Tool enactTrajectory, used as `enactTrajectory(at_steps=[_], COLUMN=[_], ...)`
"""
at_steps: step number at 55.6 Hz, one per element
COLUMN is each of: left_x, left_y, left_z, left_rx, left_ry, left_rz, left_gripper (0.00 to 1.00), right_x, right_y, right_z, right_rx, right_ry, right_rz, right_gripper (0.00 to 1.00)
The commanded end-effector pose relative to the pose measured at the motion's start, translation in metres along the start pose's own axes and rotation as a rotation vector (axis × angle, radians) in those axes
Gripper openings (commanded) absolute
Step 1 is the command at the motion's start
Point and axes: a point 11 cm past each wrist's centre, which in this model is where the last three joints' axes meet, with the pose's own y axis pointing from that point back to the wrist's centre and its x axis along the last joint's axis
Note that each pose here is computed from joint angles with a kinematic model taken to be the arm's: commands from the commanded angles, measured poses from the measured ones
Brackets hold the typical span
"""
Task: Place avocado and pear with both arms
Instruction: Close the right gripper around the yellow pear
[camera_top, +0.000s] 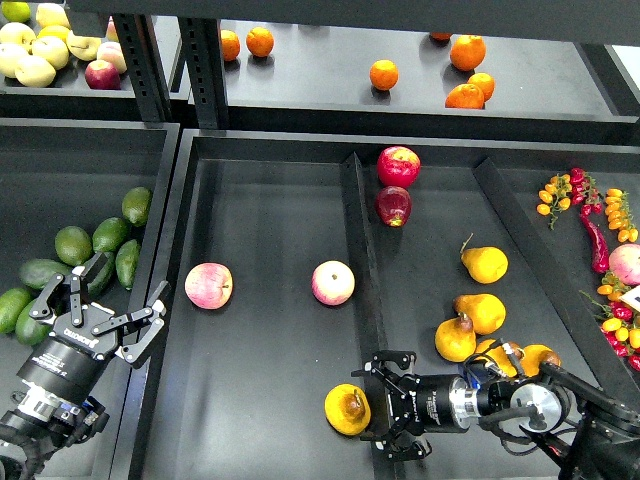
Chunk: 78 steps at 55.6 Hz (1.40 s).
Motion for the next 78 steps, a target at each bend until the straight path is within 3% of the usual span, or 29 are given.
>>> enactTrajectory(at_steps=[1,8,32,46,54,60,78], left_x=[0.0,0.0,0.002,0.002,0.003,0.003,0.003], left_y=[0.0,0.0,-0.001,-0.001,0.001,0.001,0.002], left_z=[0.0,-0.001,-0.005,-0.005,-0.006,-0.006,-0.006], left_rx=[0.001,0.001,0.015,0.015,0.014,0.014,0.014], left_ry=[0.0,0.003,0.006,0.006,0.007,0.008,0.008], left_rz=[0.0,0.001,0.005,0.005,0.008,0.009,0.011], left_gripper=[0.99,1.0,0.99,1.0,0.99,1.0,0.99], right_x=[-0.003,-0.003,0.006,0.001,-0.001,-0.001,0.0], right_y=[-0.009,-0.015,-0.022,-0.031,-0.032,-0.03,-0.025], right_z=[0.002,0.004,0.009,0.011,0.011,0.012,0.005], right_rx=[-0.003,-0.009,-0.009,-0.011,-0.011,-0.011,0.034], right_ry=[-0.013,-0.022,-0.065,-0.082,-0.076,-0.057,-0.075], right_rz=[-0.007,-0.005,0.022,0.012,-0.005,-0.039,-0.061], right_gripper=[0.99,0.97,0.73,0.65,0.53,0.32,0.16])
